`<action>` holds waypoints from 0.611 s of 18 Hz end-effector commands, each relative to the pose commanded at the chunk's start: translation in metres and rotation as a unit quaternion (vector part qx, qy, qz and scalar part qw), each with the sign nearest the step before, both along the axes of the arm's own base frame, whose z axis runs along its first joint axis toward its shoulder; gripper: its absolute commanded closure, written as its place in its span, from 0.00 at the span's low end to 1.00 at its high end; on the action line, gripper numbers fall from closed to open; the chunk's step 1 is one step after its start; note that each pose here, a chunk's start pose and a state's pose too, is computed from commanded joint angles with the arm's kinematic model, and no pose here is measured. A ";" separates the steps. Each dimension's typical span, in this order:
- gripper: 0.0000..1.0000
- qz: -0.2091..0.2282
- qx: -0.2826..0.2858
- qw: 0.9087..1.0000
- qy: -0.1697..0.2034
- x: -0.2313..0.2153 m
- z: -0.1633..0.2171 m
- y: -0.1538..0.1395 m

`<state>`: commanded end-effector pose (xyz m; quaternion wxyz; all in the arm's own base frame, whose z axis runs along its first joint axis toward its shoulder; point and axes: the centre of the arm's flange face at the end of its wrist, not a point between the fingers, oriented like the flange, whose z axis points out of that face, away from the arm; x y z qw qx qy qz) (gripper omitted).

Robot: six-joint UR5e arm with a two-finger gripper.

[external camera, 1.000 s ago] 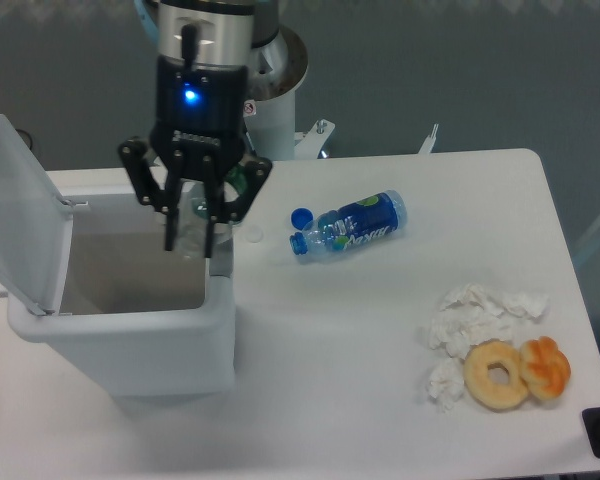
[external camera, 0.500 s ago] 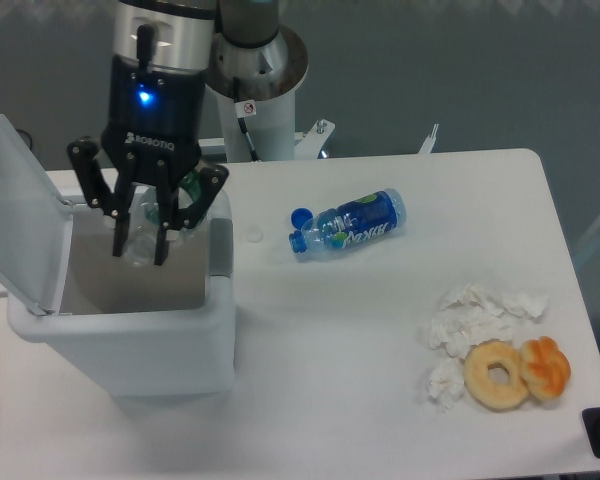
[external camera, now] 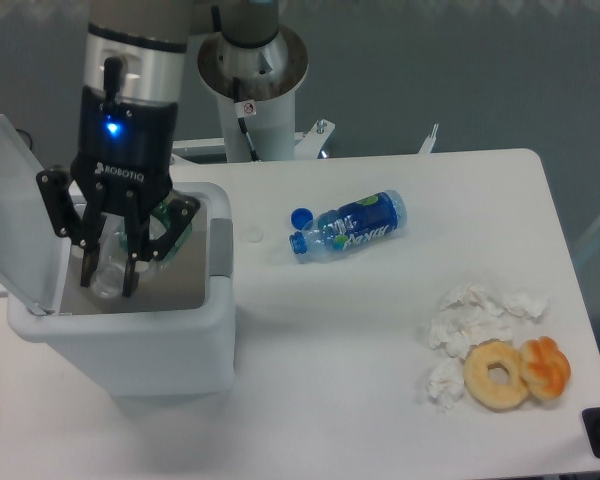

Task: Place the plastic bottle in the trash can
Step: 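Lower the gripper into the bin and open its fingers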

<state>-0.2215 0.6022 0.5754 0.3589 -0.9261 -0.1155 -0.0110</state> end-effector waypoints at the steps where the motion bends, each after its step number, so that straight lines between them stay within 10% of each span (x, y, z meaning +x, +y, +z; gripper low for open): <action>1: 0.83 -0.002 -0.001 1.000 0.001 0.000 -0.001 0.001; 11: 0.76 -0.014 -0.006 1.000 0.001 0.004 -0.027 0.016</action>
